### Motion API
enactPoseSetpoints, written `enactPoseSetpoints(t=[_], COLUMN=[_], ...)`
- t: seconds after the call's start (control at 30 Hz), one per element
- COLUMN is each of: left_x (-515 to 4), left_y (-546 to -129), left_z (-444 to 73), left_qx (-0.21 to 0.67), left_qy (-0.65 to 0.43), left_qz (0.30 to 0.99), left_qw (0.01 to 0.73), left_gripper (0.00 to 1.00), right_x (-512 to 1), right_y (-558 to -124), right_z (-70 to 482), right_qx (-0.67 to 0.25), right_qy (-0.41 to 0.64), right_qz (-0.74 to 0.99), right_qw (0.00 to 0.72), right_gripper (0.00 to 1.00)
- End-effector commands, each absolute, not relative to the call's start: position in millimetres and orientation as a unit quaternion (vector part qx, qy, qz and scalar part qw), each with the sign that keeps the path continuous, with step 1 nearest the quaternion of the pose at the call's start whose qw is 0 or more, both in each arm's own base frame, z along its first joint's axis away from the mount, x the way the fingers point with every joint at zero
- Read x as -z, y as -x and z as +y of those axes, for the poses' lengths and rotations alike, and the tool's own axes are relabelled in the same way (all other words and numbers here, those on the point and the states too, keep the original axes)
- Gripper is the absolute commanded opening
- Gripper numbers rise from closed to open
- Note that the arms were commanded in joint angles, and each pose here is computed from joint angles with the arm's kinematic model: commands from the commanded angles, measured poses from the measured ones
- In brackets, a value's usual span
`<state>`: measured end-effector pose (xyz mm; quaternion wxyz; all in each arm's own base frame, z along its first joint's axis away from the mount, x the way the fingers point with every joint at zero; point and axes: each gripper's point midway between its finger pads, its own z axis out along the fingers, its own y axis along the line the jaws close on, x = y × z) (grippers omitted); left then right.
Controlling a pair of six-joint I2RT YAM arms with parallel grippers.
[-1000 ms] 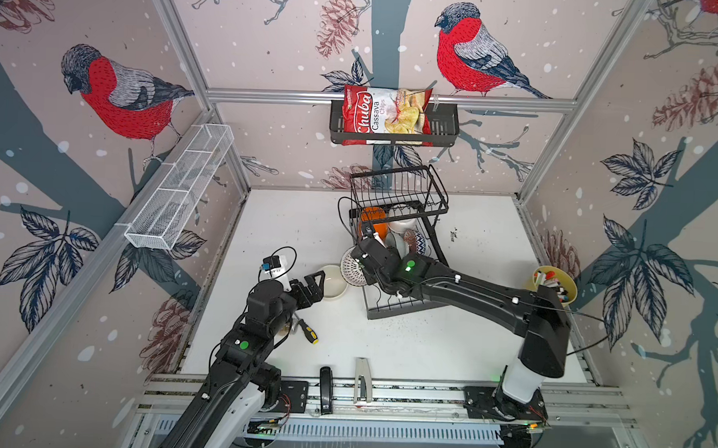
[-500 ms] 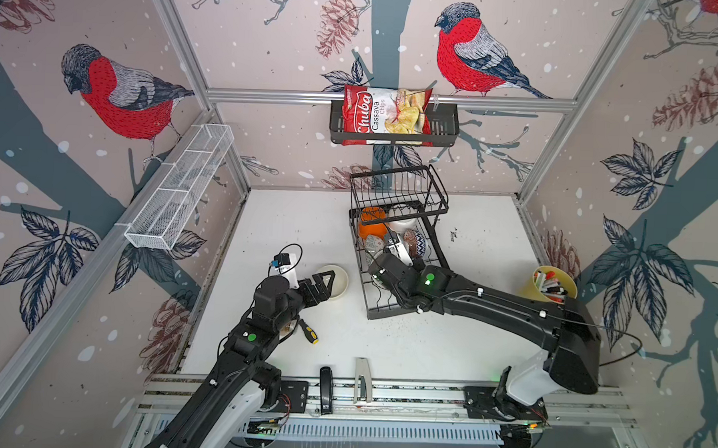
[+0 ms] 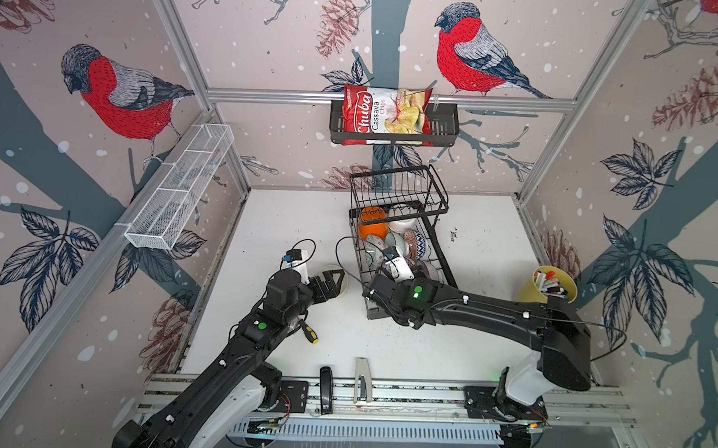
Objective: Load the bowls into the dish rack
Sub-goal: 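Lift the maroon-patterned bowl with the right gripper toward the rack, then lower the maroon-patterned bowl into the rack's lower slots with the right gripper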
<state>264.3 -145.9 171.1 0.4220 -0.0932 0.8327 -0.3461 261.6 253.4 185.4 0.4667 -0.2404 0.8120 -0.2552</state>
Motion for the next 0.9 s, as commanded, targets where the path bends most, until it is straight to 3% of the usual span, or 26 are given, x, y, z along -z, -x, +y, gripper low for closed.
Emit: enactPoseSetpoints(t=[0.0, 0.33, 0.87], left_x=[-189, -182, -182], left_y=[-272, -277, -277], left_z=[-149, -151, -147], left_qx=[0.353, 0.347, 0.334], left_qy=[0.080, 0.077, 0.072], left_qz=[0.815, 0.821, 0.822], left_qw=[0.452, 0.446, 0.456], left_gripper=[0.97, 0.97, 0.97], right_x=[-191, -180, -158], right_y=[-262, -262, -277], right_z=[239, 227, 238], right_qx=[0.292, 0.360, 0.366], right_qy=[0.222, 0.248, 0.282], right_qz=[0.793, 0.759, 0.752], right_qw=[0.487, 0.482, 0.471], right_gripper=[0.00, 0.00, 0.00])
